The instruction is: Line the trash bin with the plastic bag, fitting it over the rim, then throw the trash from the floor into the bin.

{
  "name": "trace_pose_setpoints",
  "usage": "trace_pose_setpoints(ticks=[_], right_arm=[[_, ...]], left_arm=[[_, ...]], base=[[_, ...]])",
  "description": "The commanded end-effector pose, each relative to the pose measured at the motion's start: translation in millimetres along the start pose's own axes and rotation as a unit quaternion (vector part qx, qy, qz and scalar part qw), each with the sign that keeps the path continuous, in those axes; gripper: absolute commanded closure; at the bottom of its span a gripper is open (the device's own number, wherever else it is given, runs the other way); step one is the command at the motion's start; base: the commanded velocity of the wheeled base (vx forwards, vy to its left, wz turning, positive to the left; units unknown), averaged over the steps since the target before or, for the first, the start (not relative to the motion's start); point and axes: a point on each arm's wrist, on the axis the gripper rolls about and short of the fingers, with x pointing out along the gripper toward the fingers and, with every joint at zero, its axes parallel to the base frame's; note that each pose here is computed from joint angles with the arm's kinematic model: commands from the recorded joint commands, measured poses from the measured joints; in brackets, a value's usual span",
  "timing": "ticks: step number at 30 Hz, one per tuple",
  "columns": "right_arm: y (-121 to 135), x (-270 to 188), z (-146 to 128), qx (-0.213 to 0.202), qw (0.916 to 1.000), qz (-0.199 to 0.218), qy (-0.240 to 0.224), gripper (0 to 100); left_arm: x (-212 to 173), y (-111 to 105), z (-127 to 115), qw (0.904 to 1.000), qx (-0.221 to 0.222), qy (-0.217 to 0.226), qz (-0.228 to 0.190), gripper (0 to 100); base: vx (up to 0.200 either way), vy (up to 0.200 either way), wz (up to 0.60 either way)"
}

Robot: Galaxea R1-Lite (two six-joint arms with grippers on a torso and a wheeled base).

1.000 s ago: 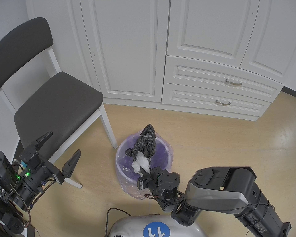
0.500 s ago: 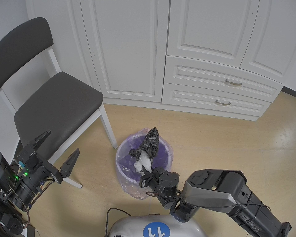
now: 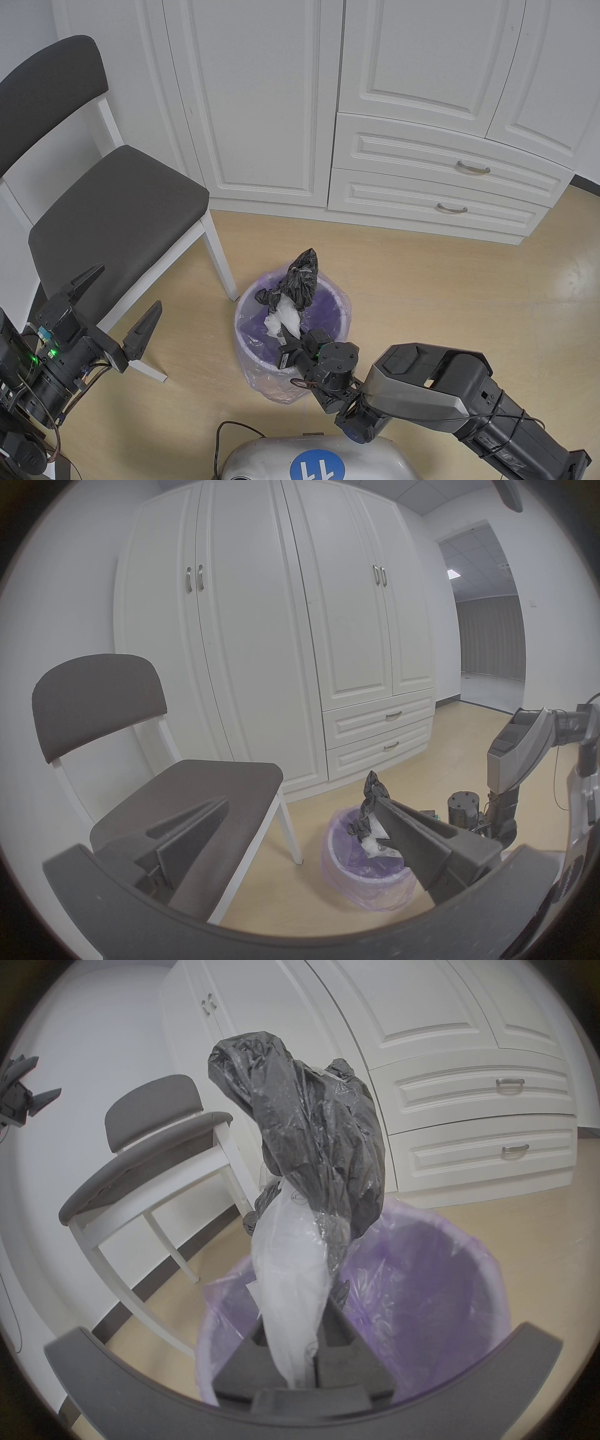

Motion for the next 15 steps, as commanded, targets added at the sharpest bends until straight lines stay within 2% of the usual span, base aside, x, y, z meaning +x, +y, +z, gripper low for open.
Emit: trace_pose_setpoints(ticks=[1, 15], right_arm=[[2.0, 8.1, -8.5, 0.006, 0.9997, 0.015, -0.017, 100], [29.6, 27.0, -7.7, 0.030, 0.9976, 0.044, -0.044, 100]], left_arm=[[0.5, -2.0, -3.8, 0.9999, 0.000, 0.010, -0.006, 0], [4.9, -5.3, -12.8, 0.9992, 0.004, 0.036, -0.015, 0]], base=[[0.000, 0.000, 0.00], [0.000, 0.000, 0.00]])
